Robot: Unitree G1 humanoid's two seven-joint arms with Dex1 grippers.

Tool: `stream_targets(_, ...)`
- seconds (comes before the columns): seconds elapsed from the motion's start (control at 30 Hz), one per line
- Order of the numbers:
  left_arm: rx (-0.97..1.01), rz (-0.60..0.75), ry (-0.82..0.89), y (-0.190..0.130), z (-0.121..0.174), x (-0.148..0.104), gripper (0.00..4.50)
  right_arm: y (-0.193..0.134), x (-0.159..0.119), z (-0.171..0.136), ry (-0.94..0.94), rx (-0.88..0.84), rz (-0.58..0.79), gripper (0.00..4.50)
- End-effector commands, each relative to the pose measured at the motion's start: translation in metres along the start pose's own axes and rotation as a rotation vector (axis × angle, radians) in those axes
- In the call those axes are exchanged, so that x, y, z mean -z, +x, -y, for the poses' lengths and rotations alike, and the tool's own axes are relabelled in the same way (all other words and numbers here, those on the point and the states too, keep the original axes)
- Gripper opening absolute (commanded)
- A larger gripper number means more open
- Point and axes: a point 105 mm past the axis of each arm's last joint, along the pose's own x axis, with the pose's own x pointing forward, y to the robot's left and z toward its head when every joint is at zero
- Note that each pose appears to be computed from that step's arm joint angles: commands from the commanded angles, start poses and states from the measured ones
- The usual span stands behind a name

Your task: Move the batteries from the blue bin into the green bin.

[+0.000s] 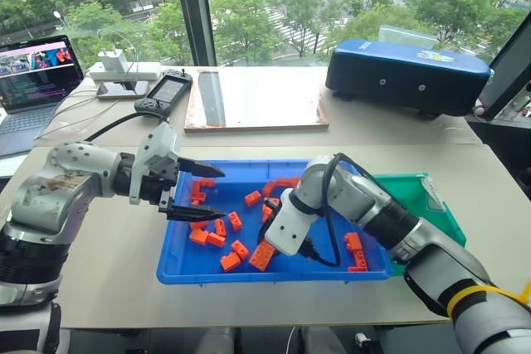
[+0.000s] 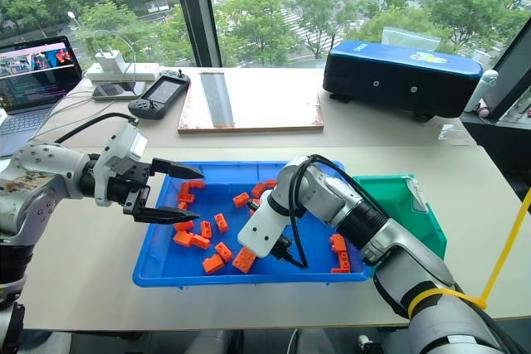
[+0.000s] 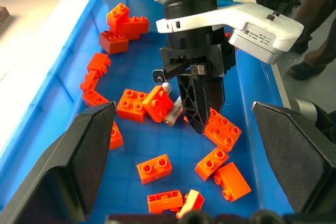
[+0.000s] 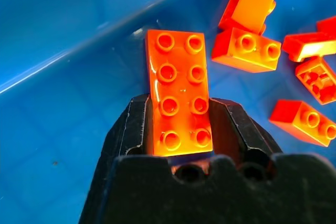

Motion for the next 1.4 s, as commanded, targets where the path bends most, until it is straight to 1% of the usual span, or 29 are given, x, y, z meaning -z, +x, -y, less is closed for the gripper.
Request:
stream_targets(0.03, 0.006, 0.023, 0.045, 0.000, 0.001, -0.012, 4.50, -0.012, -0.007, 0.003, -0.017, 0.022, 0.014, 1.32)
stream_targets(0.13, 0.012, 0.025, 0.046, 0.001, 0.001, -0.012, 4.50, -0.039, -0.021, 0.010, 0.029, 0.074, 0.061, 1.32)
stream_targets(0.2, 0.014, 0.027, 0.045, 0.001, 0.001, -0.012, 4.50, -0.050, -0.026, 0.010, 0.072, 0.093, 0.085, 1.32)
stream_targets(0.27, 0.018, 0.032, 0.045, 0.001, 0.001, -0.013, 4.50, -0.068, -0.027, 0.008, 0.161, 0.129, 0.098, 1.32)
stream_targets(0.33, 0.019, 0.048, 0.042, 0.003, 0.000, -0.015, 4.50, -0.089, -0.016, 0.003, 0.281, 0.188, 0.057, 1.32)
stream_targets(0.43, 0.012, 0.063, 0.038, 0.006, -0.003, -0.017, 4.50, -0.107, 0.010, -0.004, 0.417, 0.264, -0.071, 1.32)
stream_targets(0.47, 0.013, 0.071, 0.046, 0.008, -0.004, -0.018, 4.50, -0.115, 0.023, -0.005, 0.499, 0.316, -0.118, 1.32)
stream_targets(0.53, 0.014, 0.081, 0.056, 0.009, -0.005, -0.020, 4.50, -0.124, 0.036, -0.006, 0.588, 0.373, -0.163, 1.32)
stream_targets(0.57, 0.016, 0.091, 0.054, 0.010, -0.005, -0.021, 4.50, -0.130, 0.046, -0.010, 0.608, 0.404, -0.232, 1.32)
stream_targets(0.63, 0.014, 0.102, 0.049, 0.014, -0.008, -0.022, 4.50, -0.143, 0.065, -0.018, 0.650, 0.469, -0.349, 2.32)
stream_targets(0.7, 0.010, 0.104, 0.050, 0.016, -0.010, -0.023, 4.50, -0.148, 0.075, -0.024, 0.686, 0.506, -0.407, 2.91)
stream_targets(0.77, -0.006, 0.098, 0.052, 0.019, -0.015, -0.021, 4.50, -0.146, 0.077, -0.029, 0.711, 0.514, -0.420, 3.55)
stream_targets(0.83, -0.020, 0.093, 0.052, 0.022, -0.020, -0.020, 4.50, -0.147, 0.077, -0.031, 0.734, 0.547, -0.426, 4.32)
stream_targets(0.87, -0.024, 0.092, 0.052, 0.022, -0.021, -0.020, 4.50, -0.147, 0.076, -0.030, 0.742, 0.562, -0.426, 4.46)
stream_targets(0.93, -0.025, 0.093, 0.052, 0.022, -0.022, -0.020, 4.50, -0.147, 0.072, -0.030, 0.751, 0.582, -0.420, 4.46)
stream_targets(0.97, -0.027, 0.091, 0.052, 0.022, -0.023, -0.020, 4.50, -0.144, 0.065, -0.027, 0.760, 0.596, -0.375, 4.46)
stream_targets(1.07, -0.033, 0.085, 0.052, 0.021, -0.024, -0.018, 4.50, -0.128, 0.030, -0.017, 0.835, 0.614, -0.128, 4.46)
stream_targets(1.13, -0.035, 0.081, 0.051, 0.021, -0.024, -0.017, 4.50, -0.117, 0.016, -0.013, 0.889, 0.646, -0.013, 4.46)
stream_targets(1.2, -0.036, 0.076, 0.051, 0.020, -0.024, -0.016, 4.50, -0.107, 0.009, -0.015, 0.973, 0.659, 0.045, 4.46)
stream_targets(1.3, -0.034, 0.068, 0.048, 0.019, -0.023, -0.015, 4.50, -0.094, 0.003, -0.018, 1.050, 0.685, 0.083, 4.46)
stream_targets(1.33, -0.034, 0.064, 0.048, 0.019, -0.023, -0.014, 4.50, -0.088, 0.002, -0.020, 1.131, 0.680, 0.123, 4.46)
stream_targets(1.4, -0.033, 0.059, 0.047, 0.018, -0.022, -0.013, 4.50, -0.077, 0.002, -0.024, 1.239, 0.668, 0.141, 4.46)
